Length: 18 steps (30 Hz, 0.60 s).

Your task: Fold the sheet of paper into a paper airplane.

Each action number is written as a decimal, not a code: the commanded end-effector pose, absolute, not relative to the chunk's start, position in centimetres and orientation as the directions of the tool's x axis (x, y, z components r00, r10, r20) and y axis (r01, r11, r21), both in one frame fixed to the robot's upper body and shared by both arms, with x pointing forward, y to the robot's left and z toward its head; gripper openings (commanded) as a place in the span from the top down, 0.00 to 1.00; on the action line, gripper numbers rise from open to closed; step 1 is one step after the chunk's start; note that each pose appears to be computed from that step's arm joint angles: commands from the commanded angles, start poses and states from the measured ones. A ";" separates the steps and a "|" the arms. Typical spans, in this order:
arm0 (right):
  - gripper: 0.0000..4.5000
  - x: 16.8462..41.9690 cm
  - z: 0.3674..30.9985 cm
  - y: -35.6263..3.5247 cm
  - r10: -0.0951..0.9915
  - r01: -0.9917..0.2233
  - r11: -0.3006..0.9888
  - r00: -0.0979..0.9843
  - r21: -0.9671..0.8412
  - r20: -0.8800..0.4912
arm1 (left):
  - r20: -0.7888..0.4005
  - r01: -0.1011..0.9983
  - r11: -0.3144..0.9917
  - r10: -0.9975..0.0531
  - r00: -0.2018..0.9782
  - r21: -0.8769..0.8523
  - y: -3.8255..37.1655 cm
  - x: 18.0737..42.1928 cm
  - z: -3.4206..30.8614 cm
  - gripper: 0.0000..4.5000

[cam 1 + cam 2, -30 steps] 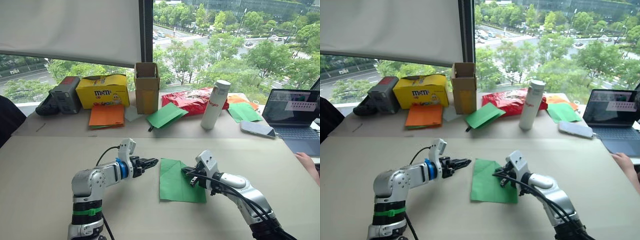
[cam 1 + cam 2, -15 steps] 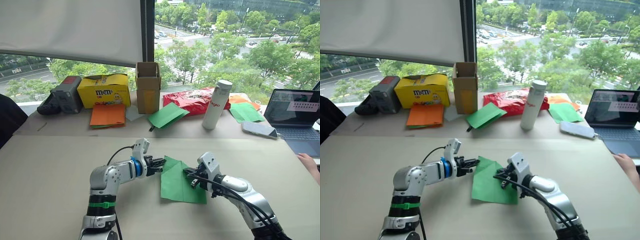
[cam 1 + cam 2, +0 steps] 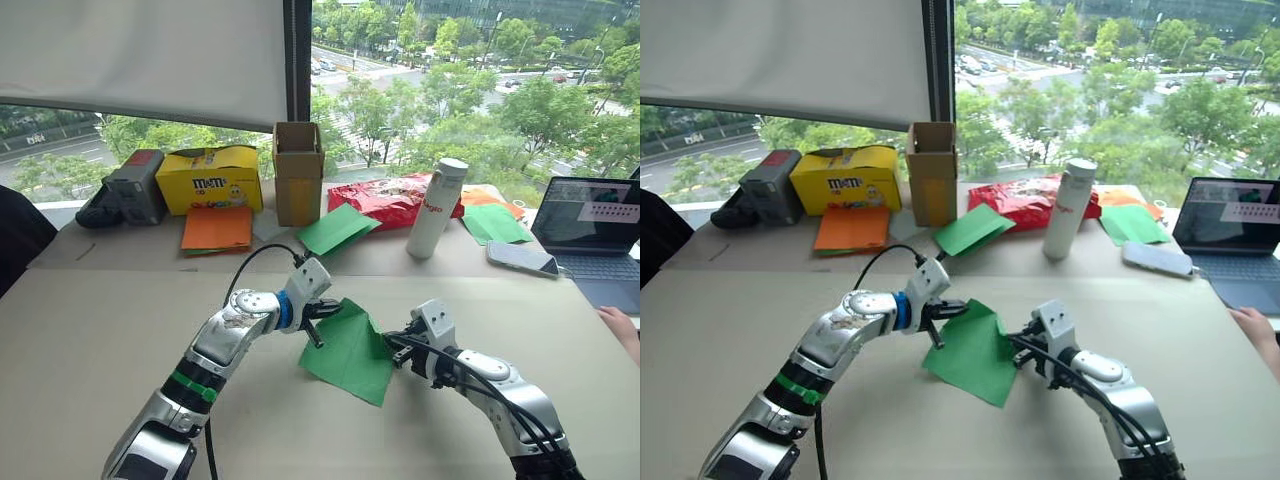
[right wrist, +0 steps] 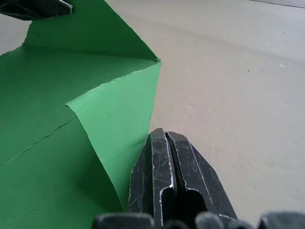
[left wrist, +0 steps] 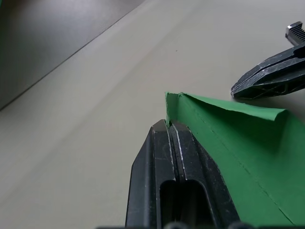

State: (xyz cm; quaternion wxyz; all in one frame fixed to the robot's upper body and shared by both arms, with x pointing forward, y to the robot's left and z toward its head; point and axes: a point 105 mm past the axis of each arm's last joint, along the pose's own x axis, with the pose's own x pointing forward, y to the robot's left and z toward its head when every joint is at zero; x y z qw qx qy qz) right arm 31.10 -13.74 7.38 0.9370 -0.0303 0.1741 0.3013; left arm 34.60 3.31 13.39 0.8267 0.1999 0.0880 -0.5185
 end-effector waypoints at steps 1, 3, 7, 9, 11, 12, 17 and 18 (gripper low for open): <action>1.00 30.8 7.9 -13.7 0.560 -0.574 0.817 0.764 0.057 -0.319 | -0.369 0.893 0.238 -0.847 0.383 0.381 2.1 34.1 13.6 0.99; 1.00 30.8 8.2 -13.7 0.561 -0.573 0.817 0.769 0.056 -0.307 | -0.373 0.894 0.221 -0.850 0.373 0.390 1.8 34.1 13.3 0.99; 1.00 31.1 9.2 -14.0 0.540 -0.554 0.832 0.800 0.023 -0.260 | -0.397 0.884 0.197 -0.837 0.377 0.423 1.7 34.0 12.2 0.99; 1.00 31.5 10.0 -14.4 0.519 -0.530 0.848 0.825 0.009 -0.224 | -0.407 0.883 0.195 -0.830 0.380 0.427 1.9 34.0 11.7 0.99; 1.00 31.7 10.9 -14.9 0.498 -0.507 0.862 0.847 -0.005 -0.188 | -0.414 0.883 0.195 -0.826 0.383 0.427 2.1 33.9 11.3 0.99; 1.00 31.8 11.3 -15.2 0.488 -0.498 0.867 0.855 -0.015 -0.175 | -0.413 0.884 0.198 -0.826 0.383 0.424 2.2 33.9 11.3 0.99; 1.00 29.8 10.8 -12.7 0.632 -0.644 0.764 0.740 0.029 -0.232 | -0.410 0.883 0.203 -0.826 0.386 0.423 2.3 34.0 11.4 0.99; 1.00 29.5 10.3 -12.2 0.643 -0.655 0.754 0.724 0.043 -0.249 | -0.410 0.883 0.201 -0.827 0.385 0.424 2.3 34.0 11.4 0.99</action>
